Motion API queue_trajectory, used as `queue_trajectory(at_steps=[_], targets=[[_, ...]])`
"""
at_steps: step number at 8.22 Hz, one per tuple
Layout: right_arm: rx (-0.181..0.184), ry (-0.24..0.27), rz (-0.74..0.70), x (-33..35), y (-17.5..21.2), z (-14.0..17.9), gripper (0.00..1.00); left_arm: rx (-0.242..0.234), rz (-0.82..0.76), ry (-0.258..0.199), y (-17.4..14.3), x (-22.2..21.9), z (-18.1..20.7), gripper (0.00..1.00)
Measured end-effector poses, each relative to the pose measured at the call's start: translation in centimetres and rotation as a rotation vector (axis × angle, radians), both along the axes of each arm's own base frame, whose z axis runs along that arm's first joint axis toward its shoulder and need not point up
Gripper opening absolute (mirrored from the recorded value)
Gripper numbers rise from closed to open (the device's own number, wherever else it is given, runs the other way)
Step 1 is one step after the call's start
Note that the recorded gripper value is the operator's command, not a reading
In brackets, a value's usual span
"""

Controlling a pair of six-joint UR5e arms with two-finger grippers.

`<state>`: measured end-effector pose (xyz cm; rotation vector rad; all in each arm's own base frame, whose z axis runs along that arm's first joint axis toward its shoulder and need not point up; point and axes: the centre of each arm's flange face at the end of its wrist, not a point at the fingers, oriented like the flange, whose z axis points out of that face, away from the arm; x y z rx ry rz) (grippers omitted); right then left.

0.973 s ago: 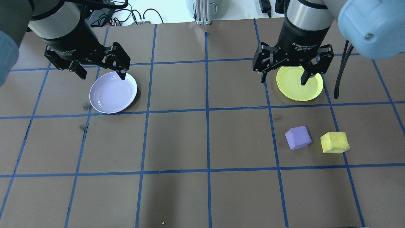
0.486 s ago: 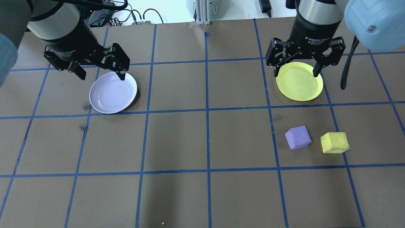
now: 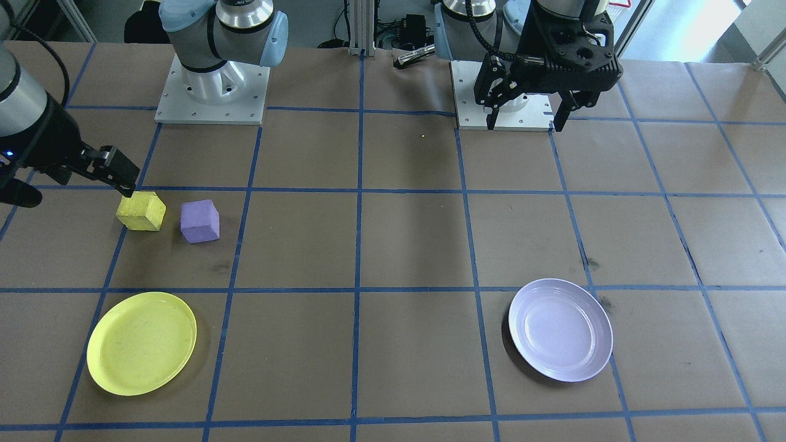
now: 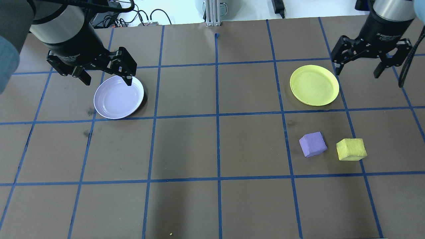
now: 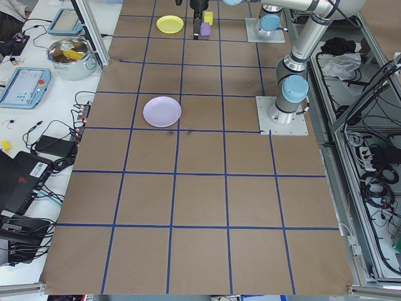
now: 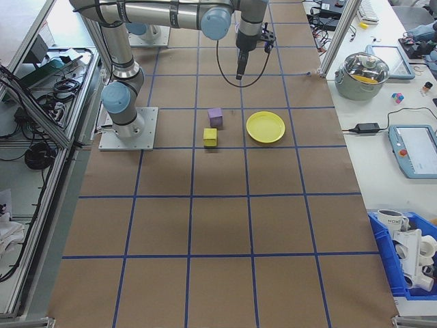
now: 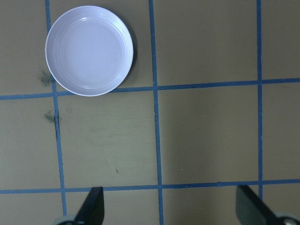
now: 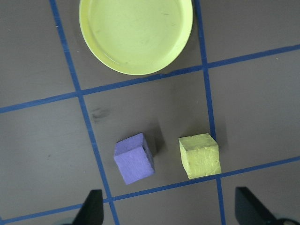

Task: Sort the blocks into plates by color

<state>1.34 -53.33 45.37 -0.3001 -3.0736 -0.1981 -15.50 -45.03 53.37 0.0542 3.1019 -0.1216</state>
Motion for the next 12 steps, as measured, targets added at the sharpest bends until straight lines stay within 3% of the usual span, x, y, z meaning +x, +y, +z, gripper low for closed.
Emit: queue_trajectory(at_steps=[2, 3, 5, 8, 10, 12], targets=[[0.054, -0.015, -0.005, -4.6, 0.6, -5.5, 1.0, 0.005, 0.0, 0.001, 0.1, 0.0, -0.3, 1.0], [0.063, -0.02, 0.005, -5.4, 1.8, -9.8, 0.99, 0.006, -0.001, 0.001, 0.1, 0.0, -0.3, 1.0], [0.018, -0.002, 0.058, -5.6, 4.5, -17.5, 0.96, 0.007, -0.001, 0.0, 0.1, 0.0, -0.4, 1.0], [0.026, -0.008, 0.095, -7.6, 7.6, -22.0, 1.0, 0.005, -0.001, 0.001, 0.2, 0.0, -0.4, 1.0], [0.069, -0.03, 0.103, -8.0, 8.0, -24.4, 0.96, 0.005, -0.001, 0.001, 0.3, 0.0, -0.3, 1.0], [0.119, -0.048, 0.116, -8.1, 8.0, -26.8, 0.61, 0.003, -0.002, -0.001, 0.4, 0.0, -0.2, 1.0]])
